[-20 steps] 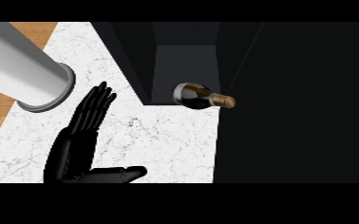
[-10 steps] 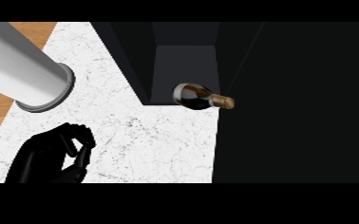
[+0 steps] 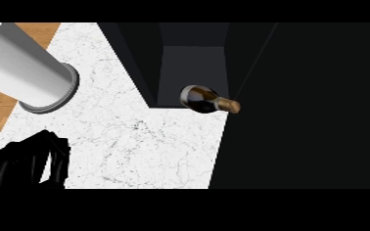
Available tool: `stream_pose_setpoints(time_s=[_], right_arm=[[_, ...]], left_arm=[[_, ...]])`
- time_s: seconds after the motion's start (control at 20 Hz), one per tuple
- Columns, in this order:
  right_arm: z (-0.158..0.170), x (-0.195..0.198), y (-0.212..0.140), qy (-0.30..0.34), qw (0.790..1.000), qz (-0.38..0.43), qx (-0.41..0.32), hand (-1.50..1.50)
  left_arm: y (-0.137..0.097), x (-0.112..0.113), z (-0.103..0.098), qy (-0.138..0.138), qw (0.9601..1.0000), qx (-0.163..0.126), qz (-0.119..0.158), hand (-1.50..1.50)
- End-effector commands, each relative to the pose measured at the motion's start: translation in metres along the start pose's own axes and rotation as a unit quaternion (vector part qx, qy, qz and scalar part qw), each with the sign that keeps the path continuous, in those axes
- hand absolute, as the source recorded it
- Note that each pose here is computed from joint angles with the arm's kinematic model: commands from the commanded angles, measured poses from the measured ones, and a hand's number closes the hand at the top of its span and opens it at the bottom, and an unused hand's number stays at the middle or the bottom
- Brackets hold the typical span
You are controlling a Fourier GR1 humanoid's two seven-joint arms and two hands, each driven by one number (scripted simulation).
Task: Pick up the wine, place it into the cabinet and close the cabinet
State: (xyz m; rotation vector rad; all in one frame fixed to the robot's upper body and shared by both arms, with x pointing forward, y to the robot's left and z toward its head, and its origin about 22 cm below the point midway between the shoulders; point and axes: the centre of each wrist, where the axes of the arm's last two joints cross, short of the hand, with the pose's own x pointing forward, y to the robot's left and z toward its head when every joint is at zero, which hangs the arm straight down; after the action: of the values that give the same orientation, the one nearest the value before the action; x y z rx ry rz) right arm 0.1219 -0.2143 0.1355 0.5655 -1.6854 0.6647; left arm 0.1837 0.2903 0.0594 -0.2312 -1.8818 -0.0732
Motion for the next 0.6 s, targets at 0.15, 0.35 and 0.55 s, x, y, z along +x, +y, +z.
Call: stream_pose_setpoints(time_s=[0.15,0.35,0.55], right_arm=[[-0.031,0.027,0.03,-0.038,0.994,-0.048,0.092,1.5],[-0.043,0.044,0.039,-0.07,0.991,-0.045,0.1,1.5],[-0.093,0.03,0.037,-0.063,0.99,-0.045,0.116,1.5]], left_arm=[[0.014,0.006,0.008,0.0,1.0,-0.003,0.0,1.5],[0.014,0.007,0.019,0.006,0.9999,-0.01,0.002,1.5],[0.019,0.015,0.014,0.005,1.0,-0.003,0.0,1.5]])
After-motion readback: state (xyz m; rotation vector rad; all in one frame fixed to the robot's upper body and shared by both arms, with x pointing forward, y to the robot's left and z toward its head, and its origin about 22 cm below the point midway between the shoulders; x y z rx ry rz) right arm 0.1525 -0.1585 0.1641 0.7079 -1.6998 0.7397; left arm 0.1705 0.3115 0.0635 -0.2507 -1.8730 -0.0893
